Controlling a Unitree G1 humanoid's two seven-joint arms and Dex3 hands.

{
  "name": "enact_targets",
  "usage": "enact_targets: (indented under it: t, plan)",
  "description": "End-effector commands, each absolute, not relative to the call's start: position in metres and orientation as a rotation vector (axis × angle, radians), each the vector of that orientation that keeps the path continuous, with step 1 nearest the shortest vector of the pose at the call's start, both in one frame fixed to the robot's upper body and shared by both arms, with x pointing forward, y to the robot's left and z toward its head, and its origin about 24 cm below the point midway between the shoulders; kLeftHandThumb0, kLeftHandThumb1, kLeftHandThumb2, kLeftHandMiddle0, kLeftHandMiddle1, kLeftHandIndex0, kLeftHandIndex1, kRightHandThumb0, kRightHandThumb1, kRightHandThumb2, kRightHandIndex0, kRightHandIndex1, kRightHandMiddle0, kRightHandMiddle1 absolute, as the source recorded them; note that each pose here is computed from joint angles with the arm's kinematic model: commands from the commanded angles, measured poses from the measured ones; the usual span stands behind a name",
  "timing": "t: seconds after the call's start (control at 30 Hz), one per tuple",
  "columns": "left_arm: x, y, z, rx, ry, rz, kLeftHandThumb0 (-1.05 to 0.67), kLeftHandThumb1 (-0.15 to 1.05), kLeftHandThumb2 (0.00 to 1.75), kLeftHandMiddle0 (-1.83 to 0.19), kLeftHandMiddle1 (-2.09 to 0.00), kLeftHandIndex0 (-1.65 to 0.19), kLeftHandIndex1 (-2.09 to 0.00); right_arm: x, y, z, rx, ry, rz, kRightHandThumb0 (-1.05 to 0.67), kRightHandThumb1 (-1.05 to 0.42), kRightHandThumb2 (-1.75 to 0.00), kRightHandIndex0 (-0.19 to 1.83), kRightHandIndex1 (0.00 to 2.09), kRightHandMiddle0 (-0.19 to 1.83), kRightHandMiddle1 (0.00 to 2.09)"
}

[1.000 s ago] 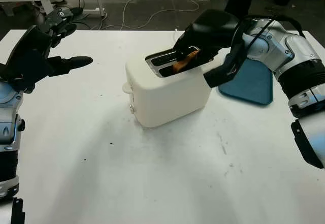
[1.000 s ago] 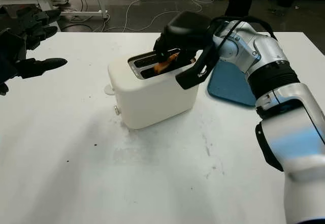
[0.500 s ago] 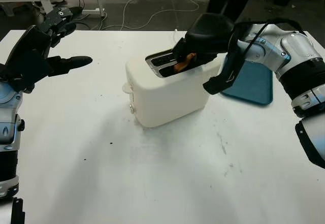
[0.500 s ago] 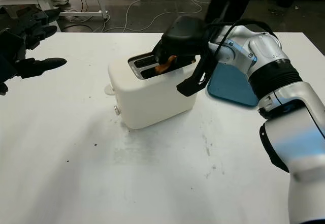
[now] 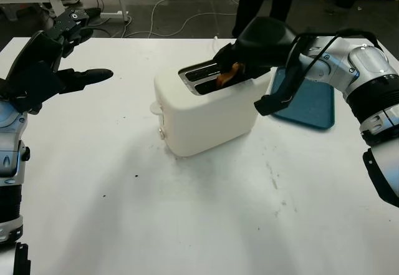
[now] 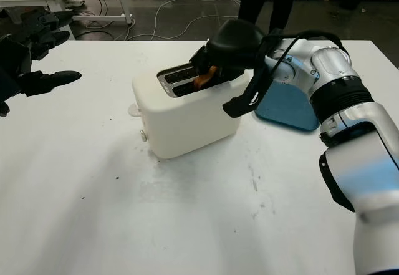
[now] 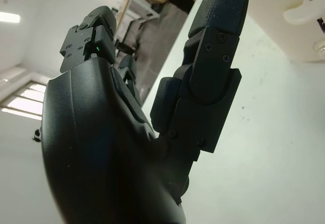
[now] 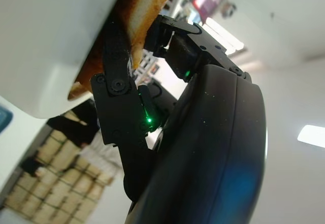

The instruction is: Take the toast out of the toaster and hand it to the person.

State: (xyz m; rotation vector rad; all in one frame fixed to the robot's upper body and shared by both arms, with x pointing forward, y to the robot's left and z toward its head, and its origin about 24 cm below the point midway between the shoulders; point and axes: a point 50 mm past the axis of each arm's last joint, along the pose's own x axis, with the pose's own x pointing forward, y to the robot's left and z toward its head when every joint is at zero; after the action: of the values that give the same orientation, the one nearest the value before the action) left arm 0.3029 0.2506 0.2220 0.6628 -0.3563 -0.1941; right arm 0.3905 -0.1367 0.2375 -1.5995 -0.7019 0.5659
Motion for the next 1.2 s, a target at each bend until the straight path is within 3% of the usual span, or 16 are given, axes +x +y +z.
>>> enact_targets:
  t: [0.0,0.4,0.63,1.0,1.17]
  plan:
    - [0.302,0.252,0.221,0.655,-0.361,-0.186,-0.87,0.9,0.0,0.0,-0.36,0.0,-0.34,0.392,-0.137,0.261,-1.522,-0.733,0.506,-0.37,-0.92,-0.28,1.09,1.75,0.86,1.75]
    - [0.302,0.252,0.221,0.652,-0.354,-0.186,-0.89,0.9,0.0,0.0,-0.36,0.0,-0.34,0.398,-0.165,0.299,-1.129,-0.624,0.42,-0.27,-0.92,-0.27,1.11,1.75,0.89,1.75]
    - [0.301,0.252,0.221,0.668,-0.363,-0.184,-0.86,0.9,0.0,0.0,-0.36,0.0,-0.35,0.397,-0.186,0.32,-0.993,-0.597,0.326,-0.32,-0.92,-0.31,1.16,1.75,0.96,1.75]
    - [0.302,0.252,0.221,0.656,-0.354,-0.186,-0.87,0.89,0.0,0.0,-0.34,0.0,-0.33,0.399,-0.218,0.319,-0.879,-0.537,0.157,-0.34,-0.92,-0.36,1.18,1.75,1.0,1.75]
    - [0.301,0.252,0.221,0.666,-0.355,-0.181,-0.88,0.9,0.0,0.0,-0.35,0.0,-0.33,0.405,-0.232,0.313,-0.61,-0.435,0.095,-0.34,-0.92,-0.35,1.12,1.75,0.94,1.75]
